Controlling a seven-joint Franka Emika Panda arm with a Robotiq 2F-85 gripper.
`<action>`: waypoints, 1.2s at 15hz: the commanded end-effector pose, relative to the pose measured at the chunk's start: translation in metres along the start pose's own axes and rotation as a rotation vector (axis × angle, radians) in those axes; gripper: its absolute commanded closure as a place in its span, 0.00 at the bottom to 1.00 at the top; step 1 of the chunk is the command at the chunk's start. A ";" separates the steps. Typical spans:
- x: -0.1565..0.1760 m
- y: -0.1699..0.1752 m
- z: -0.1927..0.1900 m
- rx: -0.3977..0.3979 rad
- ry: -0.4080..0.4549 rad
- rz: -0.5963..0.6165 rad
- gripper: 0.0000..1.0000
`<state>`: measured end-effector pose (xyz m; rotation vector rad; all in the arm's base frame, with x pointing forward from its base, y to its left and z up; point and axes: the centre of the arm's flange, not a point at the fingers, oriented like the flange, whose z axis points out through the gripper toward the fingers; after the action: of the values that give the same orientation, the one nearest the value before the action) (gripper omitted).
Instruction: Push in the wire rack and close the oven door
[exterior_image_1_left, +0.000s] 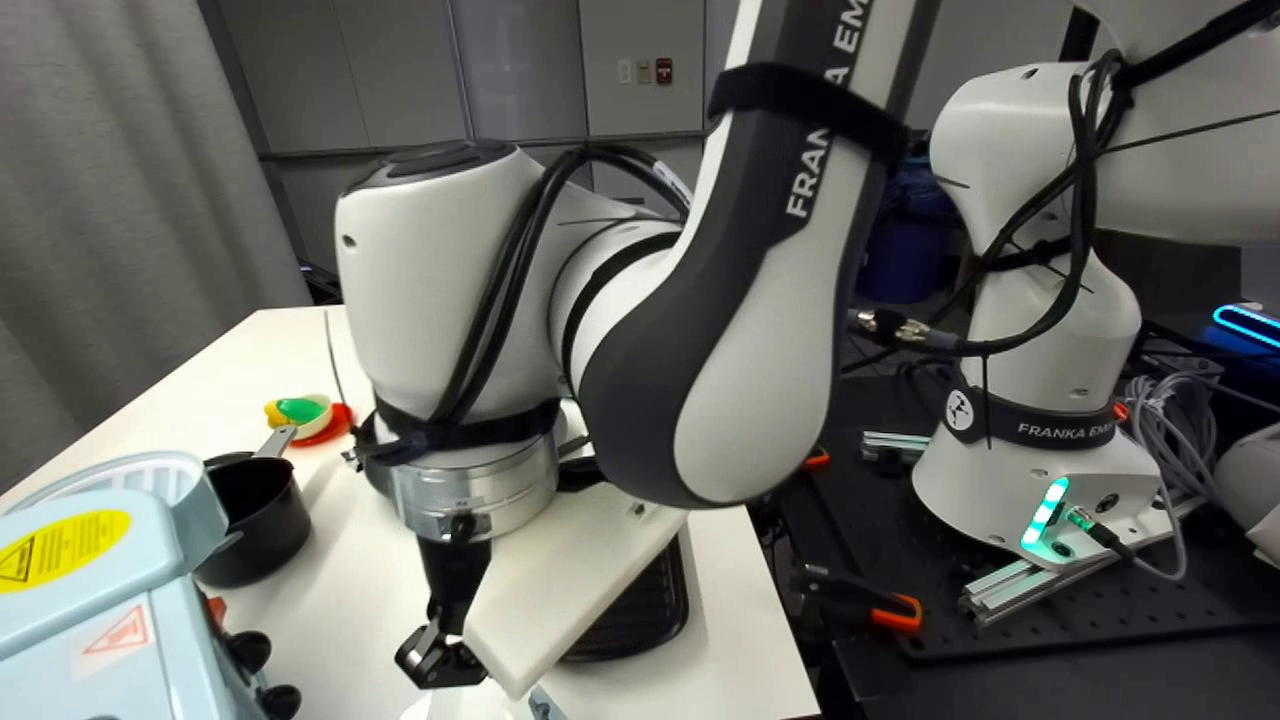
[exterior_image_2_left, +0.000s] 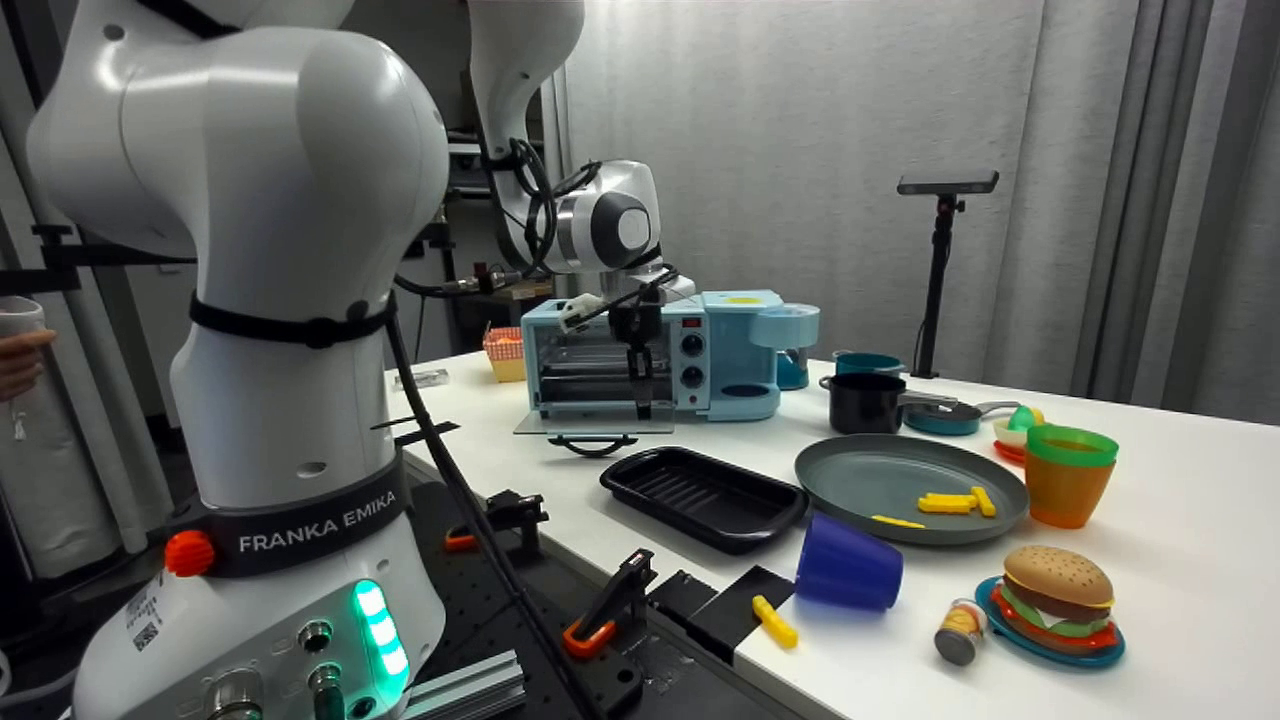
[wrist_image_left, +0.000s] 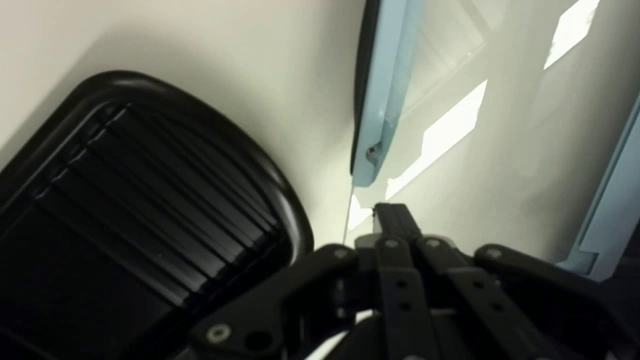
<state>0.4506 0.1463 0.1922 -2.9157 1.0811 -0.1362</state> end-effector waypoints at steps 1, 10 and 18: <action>-0.005 0.001 -0.026 -0.061 0.027 -0.056 1.00; 0.023 0.020 -0.016 -0.156 0.058 -0.122 1.00; 0.037 0.030 0.017 -0.173 0.024 -0.107 1.00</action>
<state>0.4527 0.0993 0.1889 -3.1279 0.9994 -0.1009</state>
